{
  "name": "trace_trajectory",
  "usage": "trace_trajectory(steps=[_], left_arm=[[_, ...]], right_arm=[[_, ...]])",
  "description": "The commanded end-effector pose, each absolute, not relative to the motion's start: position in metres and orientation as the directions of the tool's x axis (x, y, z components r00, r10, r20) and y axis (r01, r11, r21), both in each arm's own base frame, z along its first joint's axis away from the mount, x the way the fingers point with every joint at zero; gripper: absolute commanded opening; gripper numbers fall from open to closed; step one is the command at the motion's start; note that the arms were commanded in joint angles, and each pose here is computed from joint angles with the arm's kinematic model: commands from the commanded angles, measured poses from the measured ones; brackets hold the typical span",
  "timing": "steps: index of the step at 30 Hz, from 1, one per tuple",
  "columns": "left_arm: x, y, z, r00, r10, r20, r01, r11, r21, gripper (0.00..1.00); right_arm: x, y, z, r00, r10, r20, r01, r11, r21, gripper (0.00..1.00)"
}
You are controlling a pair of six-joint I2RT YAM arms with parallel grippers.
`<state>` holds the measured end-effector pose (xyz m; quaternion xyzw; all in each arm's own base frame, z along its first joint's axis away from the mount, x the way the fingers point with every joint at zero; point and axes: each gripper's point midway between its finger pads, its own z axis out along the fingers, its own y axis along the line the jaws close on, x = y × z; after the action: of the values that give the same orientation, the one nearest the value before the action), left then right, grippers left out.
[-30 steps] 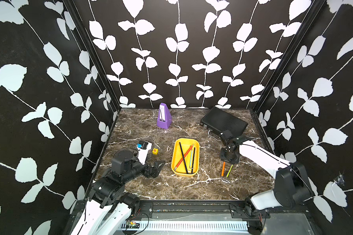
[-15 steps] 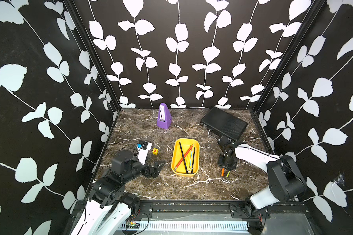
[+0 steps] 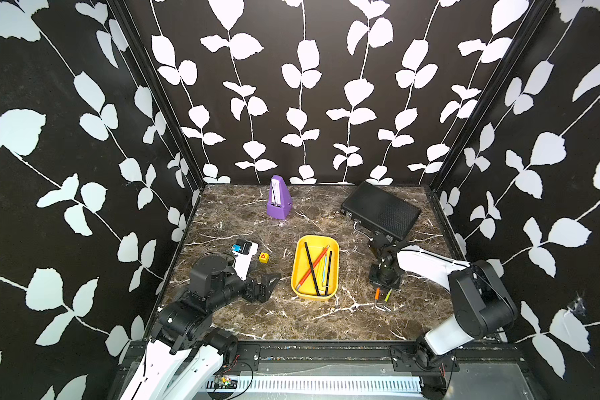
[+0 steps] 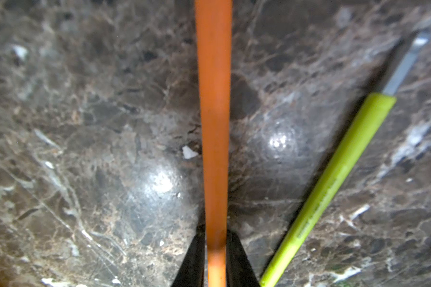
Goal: Put the hex key on the desktop into the storage box
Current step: Pick up the Allen key from the center of the board.
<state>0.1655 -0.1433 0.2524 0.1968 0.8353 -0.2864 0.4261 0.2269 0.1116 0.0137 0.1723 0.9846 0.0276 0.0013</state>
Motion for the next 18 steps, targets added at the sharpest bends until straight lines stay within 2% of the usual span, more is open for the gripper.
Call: trace_trajectory(steps=[1, 6, 10, 18], left_arm=[[0.166, -0.144, 0.251, -0.563, 0.083, -0.822, 0.569, 0.760, -0.314, 0.96], [0.166, -0.144, 0.250, -0.562, 0.083, -0.823, 0.570, 0.760, -0.313, 0.96], [0.166, -0.144, 0.250, -0.563, 0.082, -0.822, 0.569, 0.760, -0.313, 0.96], [0.166, -0.143, 0.250, -0.562, 0.082, -0.823, 0.568, 0.761, -0.313, 0.96]], right_arm=[[0.213, 0.105, -0.004, -0.939, 0.339, 0.056, 0.339, 0.941, 0.005, 0.13], [0.217, 0.106, 0.001, -0.942, 0.332, 0.040, 0.333, 0.943, 0.015, 0.00], [0.220, 0.108, 0.005, -0.944, 0.327, 0.036, 0.328, 0.945, 0.021, 0.00], [0.241, 0.122, 0.060, -0.951, 0.286, -0.113, 0.281, 0.958, 0.061, 0.00]])
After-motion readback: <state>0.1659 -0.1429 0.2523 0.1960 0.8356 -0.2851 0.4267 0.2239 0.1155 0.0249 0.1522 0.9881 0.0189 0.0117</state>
